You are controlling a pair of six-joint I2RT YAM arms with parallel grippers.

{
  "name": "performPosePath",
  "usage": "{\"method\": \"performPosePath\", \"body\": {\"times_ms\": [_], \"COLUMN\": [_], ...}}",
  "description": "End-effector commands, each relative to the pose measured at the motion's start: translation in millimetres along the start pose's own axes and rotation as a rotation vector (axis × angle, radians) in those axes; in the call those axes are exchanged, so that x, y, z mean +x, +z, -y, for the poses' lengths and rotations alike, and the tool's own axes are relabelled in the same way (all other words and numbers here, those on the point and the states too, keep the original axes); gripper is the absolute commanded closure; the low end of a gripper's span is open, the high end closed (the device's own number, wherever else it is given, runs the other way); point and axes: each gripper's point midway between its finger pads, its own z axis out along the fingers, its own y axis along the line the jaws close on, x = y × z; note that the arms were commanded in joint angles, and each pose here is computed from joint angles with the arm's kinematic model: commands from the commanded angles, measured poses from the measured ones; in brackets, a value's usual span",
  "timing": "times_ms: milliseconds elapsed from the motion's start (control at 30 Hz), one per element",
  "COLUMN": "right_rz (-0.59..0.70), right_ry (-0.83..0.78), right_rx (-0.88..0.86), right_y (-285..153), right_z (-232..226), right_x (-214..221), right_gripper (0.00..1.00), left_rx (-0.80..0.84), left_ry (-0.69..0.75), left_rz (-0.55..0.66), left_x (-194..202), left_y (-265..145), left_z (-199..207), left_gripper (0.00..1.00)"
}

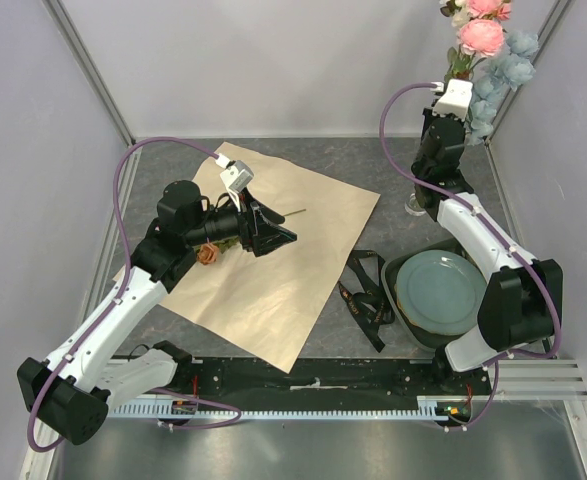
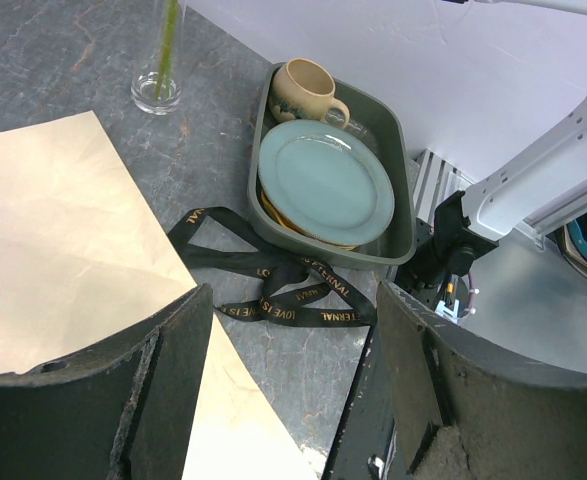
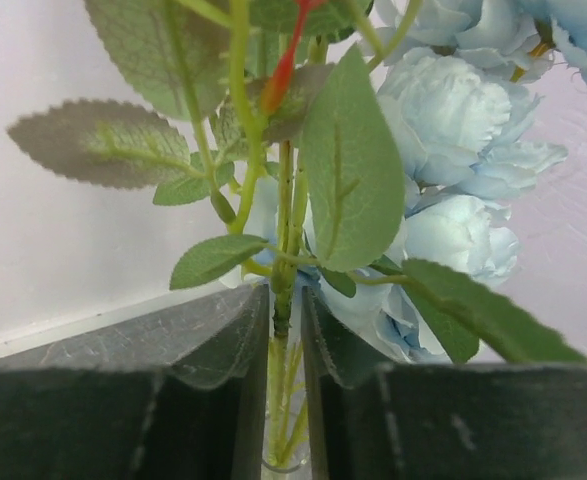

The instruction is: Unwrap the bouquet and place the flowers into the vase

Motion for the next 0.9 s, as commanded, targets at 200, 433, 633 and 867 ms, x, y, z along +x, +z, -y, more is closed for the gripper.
{"method": "performPosePath", "body": {"times_ms": [200, 433, 633, 867], "right_rz": [0.016, 0.017, 0.017, 0.014], "right_ry": [0.019, 0.019, 0.02, 0.024], "right_rx": [0.024, 0.026, 0.025, 0.027], "right_y": [-6.0, -7.6, -10.3, -12.7], "right_z": [12.0, 14.1, 16.0, 18.7], "right_x": [-12.2, -15.1, -15.7, -14.8], "right_gripper": [0.64, 0.58, 0.5, 0.38], "left_rx": [0.048, 0.054, 0.054, 0.057], "left_ry": [0.049, 0.047, 0.046, 0.047], "left_rz": [0.032, 0.031, 0.031, 0.031], "left_x": [-14.8, -14.4, -14.4, -14.5], "left_y": [-1.2, -1.0, -0.7, -1.0], "left_z": [12.5, 13.7, 13.4, 14.3], "left_gripper": [0.27, 0.27, 0.27, 0.27]}}
